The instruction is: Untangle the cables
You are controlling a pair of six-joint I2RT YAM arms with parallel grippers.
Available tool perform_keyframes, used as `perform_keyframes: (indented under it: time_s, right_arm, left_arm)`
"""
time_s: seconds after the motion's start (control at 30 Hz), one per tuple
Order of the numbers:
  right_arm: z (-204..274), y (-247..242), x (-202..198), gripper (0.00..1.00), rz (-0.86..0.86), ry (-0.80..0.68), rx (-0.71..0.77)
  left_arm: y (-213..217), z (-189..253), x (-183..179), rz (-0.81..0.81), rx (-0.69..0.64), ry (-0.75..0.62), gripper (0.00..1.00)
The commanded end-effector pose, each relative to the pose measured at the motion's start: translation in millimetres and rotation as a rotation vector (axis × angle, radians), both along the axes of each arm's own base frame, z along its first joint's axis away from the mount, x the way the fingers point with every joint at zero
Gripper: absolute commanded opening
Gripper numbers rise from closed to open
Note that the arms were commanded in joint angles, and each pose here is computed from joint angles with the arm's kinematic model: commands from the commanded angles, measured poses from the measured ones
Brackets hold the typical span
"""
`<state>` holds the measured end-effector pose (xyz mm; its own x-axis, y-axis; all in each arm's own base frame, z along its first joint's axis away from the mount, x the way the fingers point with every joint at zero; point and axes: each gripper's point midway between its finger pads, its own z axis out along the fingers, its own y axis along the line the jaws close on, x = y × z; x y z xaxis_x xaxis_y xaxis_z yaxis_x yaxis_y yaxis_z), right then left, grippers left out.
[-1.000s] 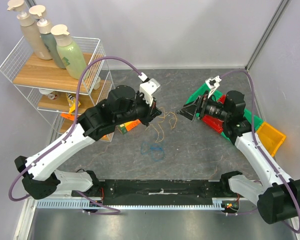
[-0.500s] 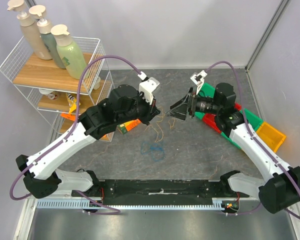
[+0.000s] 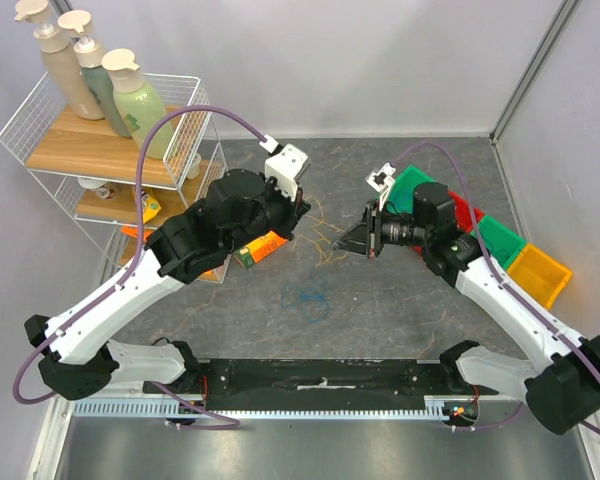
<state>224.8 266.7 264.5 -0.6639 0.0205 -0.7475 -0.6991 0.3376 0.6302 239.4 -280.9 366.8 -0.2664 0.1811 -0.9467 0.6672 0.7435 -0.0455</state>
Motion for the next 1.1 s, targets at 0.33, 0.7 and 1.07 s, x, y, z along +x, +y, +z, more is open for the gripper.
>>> perform_keyframes:
  time_s: [0.33, 0.7, 1.07]
  right_arm:
    - [-36, -21, -23, 0.03, -0.052, 0.000, -0.113]
    - [-58, -41, 29, 0.16, -0.345, -0.045, -0.218]
    - [-38, -42, 40, 0.37, -0.400, -0.129, -0.169]
  left_arm:
    - [34, 119, 16, 0.134, -0.183, -0.358, 0.02]
    - [46, 181, 0, 0.117, -0.314, -0.425, 0.02]
    - [43, 171, 3, 0.116, -0.291, -0.412, 0.02]
